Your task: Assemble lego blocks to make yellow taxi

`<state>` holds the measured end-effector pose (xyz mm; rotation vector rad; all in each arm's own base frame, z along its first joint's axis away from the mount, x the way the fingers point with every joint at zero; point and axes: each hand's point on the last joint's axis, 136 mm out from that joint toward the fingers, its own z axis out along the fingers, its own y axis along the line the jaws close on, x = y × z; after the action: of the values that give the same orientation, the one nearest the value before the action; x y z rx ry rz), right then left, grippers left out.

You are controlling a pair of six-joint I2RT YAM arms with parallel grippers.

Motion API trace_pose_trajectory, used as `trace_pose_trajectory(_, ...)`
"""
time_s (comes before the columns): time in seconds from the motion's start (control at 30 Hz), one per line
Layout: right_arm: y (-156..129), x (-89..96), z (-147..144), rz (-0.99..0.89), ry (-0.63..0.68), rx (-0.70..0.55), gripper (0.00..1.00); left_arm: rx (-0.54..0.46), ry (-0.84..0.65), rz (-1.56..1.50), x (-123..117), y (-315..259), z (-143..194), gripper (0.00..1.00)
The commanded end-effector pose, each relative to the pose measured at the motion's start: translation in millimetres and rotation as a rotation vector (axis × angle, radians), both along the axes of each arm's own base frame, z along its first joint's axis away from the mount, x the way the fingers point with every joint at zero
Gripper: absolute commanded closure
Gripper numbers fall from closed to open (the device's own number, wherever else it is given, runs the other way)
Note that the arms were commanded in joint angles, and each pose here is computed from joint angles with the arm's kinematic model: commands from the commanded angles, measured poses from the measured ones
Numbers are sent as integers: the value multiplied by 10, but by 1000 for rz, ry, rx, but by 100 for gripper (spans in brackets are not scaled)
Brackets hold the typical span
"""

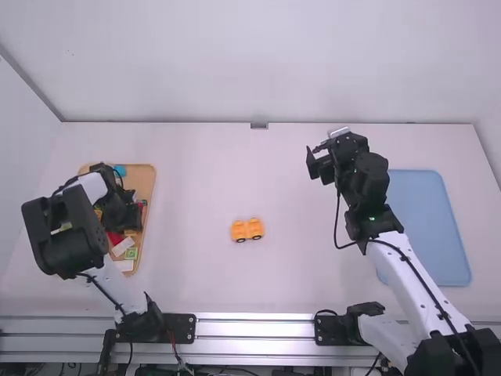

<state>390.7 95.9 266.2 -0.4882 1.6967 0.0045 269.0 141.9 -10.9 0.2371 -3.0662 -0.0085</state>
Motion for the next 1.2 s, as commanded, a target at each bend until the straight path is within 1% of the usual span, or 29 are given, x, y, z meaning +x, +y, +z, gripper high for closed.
trace_pose_trajectory(0.0,6,46,194,-3,-40,9,2,13,0,-3,-45,8,34,42)
trace_pose_trajectory(0.13,5,46,189,-3,-39,9,1,15,-2,11,-33,16,45,50)
trace_pose_trajectory(0.2,5,46,190,-4,-39,10,2,18,-7,12,-17,25,55,60)
trace_pose_trajectory(0.23,5,46,190,-3,-39,9,1,18,-7,12,-15,26,57,61)
trace_pose_trajectory(0.33,5,46,190,-4,-39,9,1,19,-9,10,-9,24,57,69)
trace_pose_trajectory(0.37,5,46,190,-4,-39,9,1,19,-9,10,-8,26,57,70)
trace_pose_trajectory(0.4,5,46,190,-4,-39,10,2,20,-11,10,-5,29,57,77)
trace_pose_trajectory(0.43,6,46,190,-3,-39,10,1,22,-14,9,4,33,57,80)
trace_pose_trajectory(0.47,40,35,190,17,-38,12,2,25,-21,2,21,42,56,86)
trace_pose_trajectory(0.5,40,35,190,17,-38,12,2,25,-21,2,21,42,56,86)
trace_pose_trajectory(0.57,148,-1,184,73,-33,21,1,34,-31,2,54,64,71,91)
trace_pose_trajectory(0.6,196,-16,185,93,-33,23,2,37,-40,3,91,80,100,92)
trace_pose_trajectory(0.67,214,-21,185,96,-33,22,1,46,-58,12,159,110,163,96)
trace_pose_trajectory(0.77,242,-32,172,110,-38,-9,1,63,-97,43,268,162,330,97)
trace_pose_trajectory(0.8,239,-32,168,108,-34,-3,1,75,-124,58,324,172,456,98)
trace_pose_trajectory(0.93,240,-19,143,97,-9,50,1,98,-218,13,483,65,753,98)
trace_pose_trajectory(1.0,243,15,89,93,7,62,1,85,-295,-63,567,-118,967,98)
trace_pose_trajectory(1.03,242,25,77,91,9,65,1,84,-318,-80,595,-165,1020,98)
trace_pose_trajectory(1.1,251,94,-6,89,32,96,2,34,-447,-219,748,-504,1282,98)
trace_pose_trajectory(1.17,342,120,-81,145,46,105,2,-12,-527,-323,817,-759,1437,98)
